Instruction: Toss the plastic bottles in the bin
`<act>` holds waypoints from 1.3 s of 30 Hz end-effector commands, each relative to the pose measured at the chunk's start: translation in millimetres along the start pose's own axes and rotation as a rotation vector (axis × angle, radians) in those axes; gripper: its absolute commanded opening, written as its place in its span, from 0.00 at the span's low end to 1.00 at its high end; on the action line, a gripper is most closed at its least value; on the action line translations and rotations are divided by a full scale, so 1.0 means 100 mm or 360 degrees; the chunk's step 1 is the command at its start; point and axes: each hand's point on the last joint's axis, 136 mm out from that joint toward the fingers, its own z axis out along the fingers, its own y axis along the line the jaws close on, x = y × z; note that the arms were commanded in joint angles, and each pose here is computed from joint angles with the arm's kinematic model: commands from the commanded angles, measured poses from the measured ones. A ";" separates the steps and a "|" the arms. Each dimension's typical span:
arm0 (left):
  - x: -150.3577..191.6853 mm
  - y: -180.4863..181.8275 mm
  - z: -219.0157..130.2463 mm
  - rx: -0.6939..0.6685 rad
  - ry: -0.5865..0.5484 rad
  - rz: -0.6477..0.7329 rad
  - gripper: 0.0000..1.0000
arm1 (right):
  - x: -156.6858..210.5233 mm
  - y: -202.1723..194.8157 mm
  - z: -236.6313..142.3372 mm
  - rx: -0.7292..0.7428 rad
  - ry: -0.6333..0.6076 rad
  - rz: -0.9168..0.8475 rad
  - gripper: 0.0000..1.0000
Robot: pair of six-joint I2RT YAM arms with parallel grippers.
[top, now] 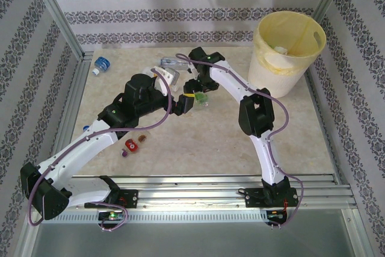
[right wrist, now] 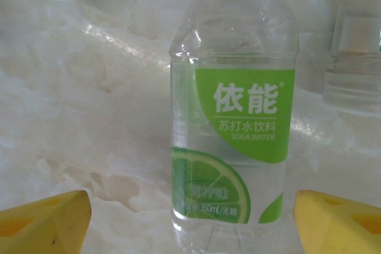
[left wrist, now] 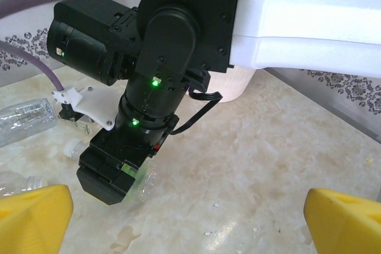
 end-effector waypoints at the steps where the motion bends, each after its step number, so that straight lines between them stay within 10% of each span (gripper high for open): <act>1: -0.01 0.06 -0.09 -0.0042 -0.0013 0.0012 1.00 | 0.02 -0.06 0.01 0.0089 0.0037 -0.0052 0.88; 21: 0.04 0.09 -0.09 -0.0056 -0.0006 0.0008 1.00 | -0.10 -0.09 0.37 0.0100 0.0070 -0.0001 0.81; 39: 0.09 0.13 -0.02 -0.0063 -0.0019 -0.0006 1.00 | -0.10 -0.01 0.02 0.0014 -0.0002 -0.0043 0.43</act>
